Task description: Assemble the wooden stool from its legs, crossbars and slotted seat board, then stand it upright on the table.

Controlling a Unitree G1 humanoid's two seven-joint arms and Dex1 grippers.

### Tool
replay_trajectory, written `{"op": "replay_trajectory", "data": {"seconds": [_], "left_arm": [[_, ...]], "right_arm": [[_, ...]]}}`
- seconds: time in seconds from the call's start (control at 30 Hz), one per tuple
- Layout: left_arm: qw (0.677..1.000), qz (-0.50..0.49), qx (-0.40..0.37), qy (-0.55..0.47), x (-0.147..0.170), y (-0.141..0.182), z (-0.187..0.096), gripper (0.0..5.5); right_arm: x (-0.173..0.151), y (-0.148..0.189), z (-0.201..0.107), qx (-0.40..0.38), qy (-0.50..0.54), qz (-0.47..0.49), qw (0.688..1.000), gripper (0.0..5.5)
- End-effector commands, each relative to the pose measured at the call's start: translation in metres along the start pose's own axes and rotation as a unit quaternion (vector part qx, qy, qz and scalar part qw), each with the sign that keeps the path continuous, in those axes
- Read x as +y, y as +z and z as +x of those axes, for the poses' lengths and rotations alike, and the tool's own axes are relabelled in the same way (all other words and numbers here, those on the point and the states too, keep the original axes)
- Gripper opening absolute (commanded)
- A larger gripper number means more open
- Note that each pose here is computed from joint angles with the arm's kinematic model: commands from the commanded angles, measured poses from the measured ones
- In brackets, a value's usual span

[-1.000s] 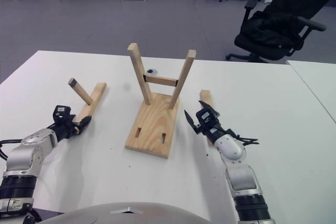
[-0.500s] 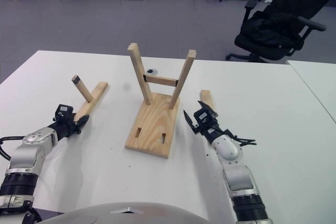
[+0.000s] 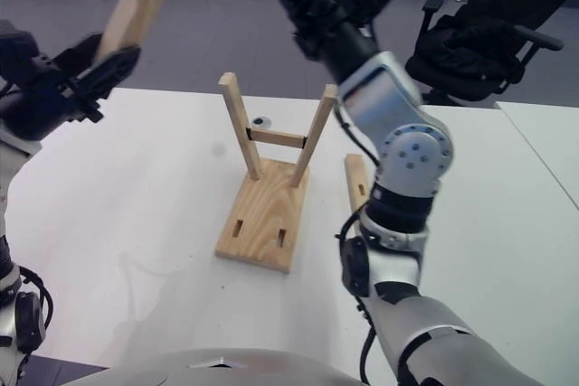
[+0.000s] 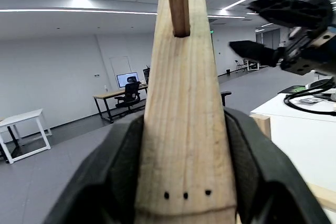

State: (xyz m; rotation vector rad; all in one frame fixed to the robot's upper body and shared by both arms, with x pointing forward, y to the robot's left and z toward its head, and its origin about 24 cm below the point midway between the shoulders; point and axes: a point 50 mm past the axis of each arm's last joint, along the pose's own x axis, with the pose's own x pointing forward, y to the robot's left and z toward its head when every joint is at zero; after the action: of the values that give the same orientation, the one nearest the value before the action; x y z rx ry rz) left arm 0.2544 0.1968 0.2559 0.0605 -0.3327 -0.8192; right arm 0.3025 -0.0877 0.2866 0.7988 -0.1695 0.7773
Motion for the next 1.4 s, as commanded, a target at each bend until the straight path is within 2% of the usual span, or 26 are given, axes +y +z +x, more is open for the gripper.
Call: {"op": "replay_trajectory", "data": {"seconds": [0.03,0.13,0.2,0.23,0.37,0.53,0.67,0.97,1.4], "left_arm": [[0.997,0.006,0.034,-0.064,-0.026,-0.011,0.017,2.03],[0.995,0.015,0.053,-0.079,-0.032,-0.018,0.018,2.03],[0.996,0.018,0.054,-0.070,-0.030,-0.019,0.018,2.03],[0.997,0.019,0.049,-0.065,-0.028,-0.018,0.018,2.03],[0.998,0.022,0.035,-0.047,-0.022,-0.012,0.018,2.03],[0.998,0.030,0.052,-0.030,-0.016,-0.018,0.015,2.03],[0.997,0.038,0.067,-0.029,-0.015,-0.025,0.015,2.03],[0.989,0.062,0.100,-0.085,-0.029,-0.032,0.018,2.02],[0.990,0.061,0.109,-0.060,-0.023,-0.037,0.019,2.02]], "right_arm": [[0.012,-0.015,0.013,0.018,0.004,0.097,0.995,4.06],[0.011,-0.012,0.006,0.011,-0.005,0.130,0.992,4.06],[0.005,-0.009,-0.001,0.004,-0.018,0.141,0.990,3.77],[0.002,-0.008,-0.007,0.007,-0.030,0.119,0.992,3.54],[-0.015,-0.006,-0.029,0.002,-0.075,0.053,0.996,3.50],[-0.008,0.004,-0.046,-0.025,-0.033,0.060,0.997,3.50],[0.007,0.003,-0.046,-0.027,0.020,0.077,0.997,3.50],[0.008,-0.011,-0.026,0.000,0.020,0.089,0.996,3.50],[0.010,-0.017,-0.034,0.013,0.040,0.074,0.996,3.50]]}}
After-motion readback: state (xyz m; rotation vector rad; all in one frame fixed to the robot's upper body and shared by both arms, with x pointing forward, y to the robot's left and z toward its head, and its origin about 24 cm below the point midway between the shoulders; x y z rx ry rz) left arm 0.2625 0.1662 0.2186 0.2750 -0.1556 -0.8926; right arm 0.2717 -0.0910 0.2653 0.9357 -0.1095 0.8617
